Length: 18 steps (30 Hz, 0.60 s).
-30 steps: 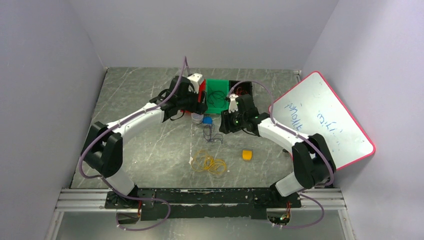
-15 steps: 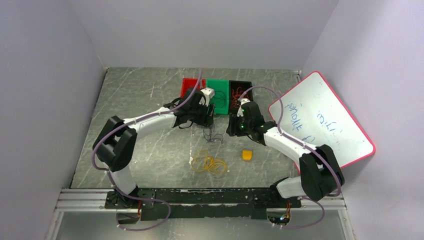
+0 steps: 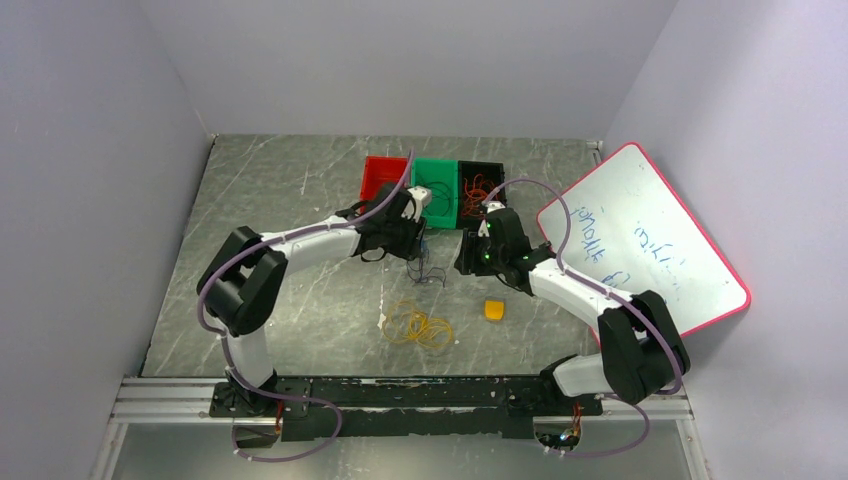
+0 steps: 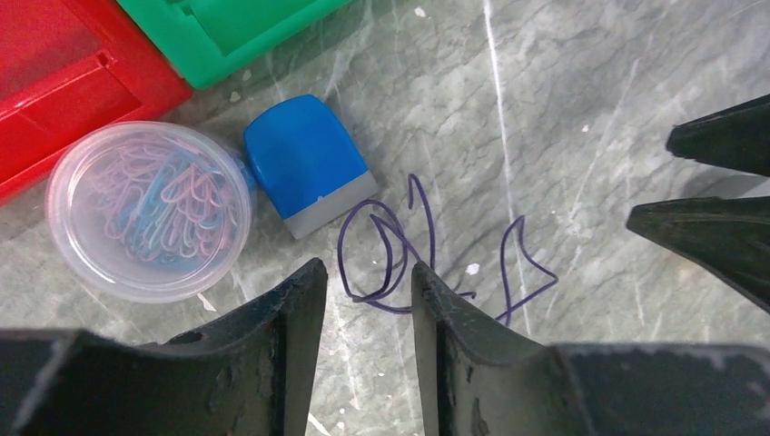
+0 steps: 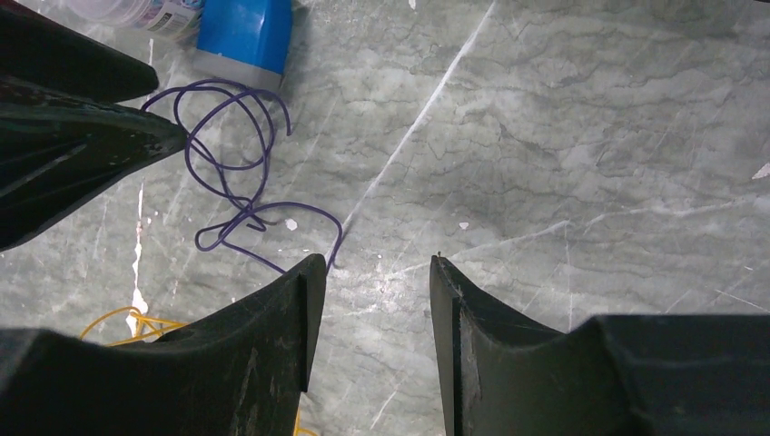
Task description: Untangle the cables
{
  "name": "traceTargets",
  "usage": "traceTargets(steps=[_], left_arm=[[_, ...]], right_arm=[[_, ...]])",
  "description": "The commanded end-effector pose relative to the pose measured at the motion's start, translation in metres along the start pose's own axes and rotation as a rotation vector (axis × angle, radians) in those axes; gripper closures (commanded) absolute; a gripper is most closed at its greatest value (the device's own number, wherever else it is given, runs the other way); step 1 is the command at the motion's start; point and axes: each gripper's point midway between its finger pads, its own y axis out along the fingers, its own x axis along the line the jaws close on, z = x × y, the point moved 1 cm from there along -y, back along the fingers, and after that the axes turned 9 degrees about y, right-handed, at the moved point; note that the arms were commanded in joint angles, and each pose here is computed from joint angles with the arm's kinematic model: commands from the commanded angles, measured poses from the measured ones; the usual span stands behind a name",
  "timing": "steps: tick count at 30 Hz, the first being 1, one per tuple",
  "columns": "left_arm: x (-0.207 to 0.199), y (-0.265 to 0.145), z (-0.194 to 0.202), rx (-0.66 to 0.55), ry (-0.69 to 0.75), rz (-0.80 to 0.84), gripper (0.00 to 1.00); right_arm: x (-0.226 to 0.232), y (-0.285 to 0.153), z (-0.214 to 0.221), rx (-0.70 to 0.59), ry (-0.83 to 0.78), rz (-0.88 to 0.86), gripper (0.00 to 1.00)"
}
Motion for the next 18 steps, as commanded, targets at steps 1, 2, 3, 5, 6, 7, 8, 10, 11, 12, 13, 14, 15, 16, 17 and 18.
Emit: traceTargets(steps=[1,2,3,5,6,7,8,10,11,12,13,14,15,16,17,18], left_arm=[[0.004,0.01,0.003,0.011,0.039,-0.023,0.57],[0.004,0.011,0.003,0.01,0.044,-0.022,0.58],[0.004,0.012,0.002,0.008,0.048,-0.022,0.6],[0.004,0.014,-0.001,0.002,0.057,-0.021,0.66],[0.004,0.015,-0.002,0.001,0.061,-0.02,0.69],[0.005,0.015,-0.003,-0.003,0.065,-0.021,0.73],[0.005,0.016,-0.004,-0.005,0.068,-0.023,0.76],[0.006,0.015,-0.006,-0.011,0.076,-0.027,0.83],[0.006,0.013,-0.008,-0.014,0.081,-0.031,0.86],[0.007,0.012,-0.009,-0.017,0.085,-0.036,0.9],[0.008,0.008,-0.011,-0.024,0.09,-0.041,0.92],[0.009,0.004,-0.014,-0.033,0.095,-0.048,0.93],[0.009,-0.001,-0.017,-0.045,0.1,-0.054,0.93],[0.009,-0.007,-0.02,-0.059,0.104,-0.058,0.93],[0.009,-0.013,-0.02,-0.068,0.111,-0.058,0.93],[0.008,-0.02,-0.024,-0.086,0.118,-0.057,0.93]], right_arm=[[0.003,0.002,-0.006,-0.019,0.0,-0.016,0.51],[0.003,0.002,-0.006,-0.018,-0.001,-0.017,0.51],[0.004,0.002,-0.006,-0.017,0.0,-0.019,0.51],[0.004,0.002,-0.006,-0.016,-0.001,-0.023,0.51],[0.004,0.002,-0.005,-0.015,0.0,-0.022,0.51],[0.004,0.002,-0.005,-0.017,0.001,-0.023,0.51],[0.004,0.002,-0.005,-0.015,0.003,-0.022,0.51],[0.004,0.002,-0.005,-0.016,0.006,-0.025,0.51],[0.005,0.002,-0.005,-0.016,0.008,-0.03,0.51],[0.006,0.002,-0.006,-0.019,0.008,-0.036,0.51],[0.008,0.002,-0.006,-0.022,0.008,-0.044,0.51],[0.01,0.001,-0.007,-0.026,0.007,-0.055,0.51],[0.012,0.001,-0.009,-0.031,0.006,-0.067,0.51],[0.014,0.001,-0.009,-0.036,0.006,-0.077,0.51],[0.017,0.0,-0.011,-0.046,0.004,-0.092,0.51],[0.019,-0.001,-0.014,-0.056,0.006,-0.103,0.51]])
